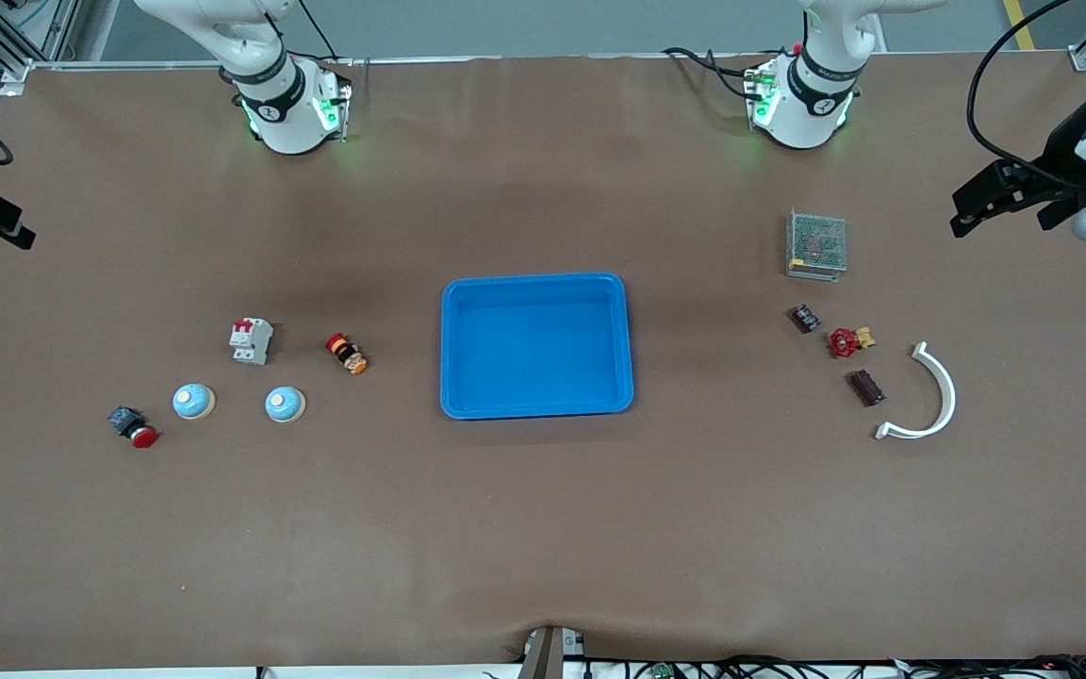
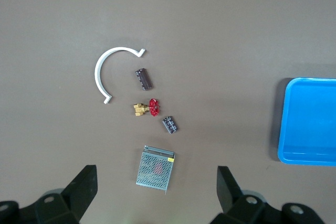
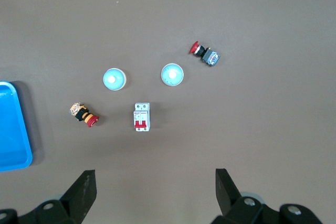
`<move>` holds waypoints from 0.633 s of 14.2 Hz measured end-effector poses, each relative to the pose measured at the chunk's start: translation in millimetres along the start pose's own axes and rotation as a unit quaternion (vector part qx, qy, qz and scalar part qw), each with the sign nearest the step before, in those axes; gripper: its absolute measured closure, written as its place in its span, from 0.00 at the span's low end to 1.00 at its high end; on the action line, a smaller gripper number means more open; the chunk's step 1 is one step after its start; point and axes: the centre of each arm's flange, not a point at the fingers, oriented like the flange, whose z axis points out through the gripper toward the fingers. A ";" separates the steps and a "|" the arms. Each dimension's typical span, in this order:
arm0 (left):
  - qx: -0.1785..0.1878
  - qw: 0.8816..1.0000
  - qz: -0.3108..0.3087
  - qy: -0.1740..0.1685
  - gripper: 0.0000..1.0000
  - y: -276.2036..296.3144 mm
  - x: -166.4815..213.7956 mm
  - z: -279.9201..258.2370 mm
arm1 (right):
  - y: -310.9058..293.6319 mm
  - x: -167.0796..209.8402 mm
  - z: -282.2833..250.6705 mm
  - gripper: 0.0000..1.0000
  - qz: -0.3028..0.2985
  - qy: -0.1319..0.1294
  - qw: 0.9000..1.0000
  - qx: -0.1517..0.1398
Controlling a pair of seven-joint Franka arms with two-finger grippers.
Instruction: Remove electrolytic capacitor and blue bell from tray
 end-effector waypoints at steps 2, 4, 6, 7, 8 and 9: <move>0.000 1.000 -0.001 0.001 0.00 -1.3 0.3 -1.1 | 0.1 -4.6 2.5 0.00 0.000 -0.001 1.000 0.001; 0.000 1.000 -0.001 0.002 0.00 -1.5 0.6 -1.4 | 0.1 -8.7 5.3 0.00 0.000 0.000 1.000 0.001; 0.001 1.000 -0.001 -0.001 0.00 -1.5 1.5 0.5 | -2.8 -10.8 7.0 0.00 -0.003 0.000 1.000 0.001; 0.002 1.000 -0.001 -0.002 0.00 -1.1 1.8 1.5 | -6.2 -11.1 7.6 0.00 -0.006 0.000 1.000 0.000; 0.003 1.000 0.000 -0.004 0.00 0.0 1.6 2.3 | -8.8 -11.0 7.7 0.00 -0.008 0.001 1.000 -0.001; 0.005 1.000 0.002 -0.007 0.00 1.3 0.9 3.0 | -10.0 -10.9 7.8 0.00 -0.007 0.001 1.000 -0.001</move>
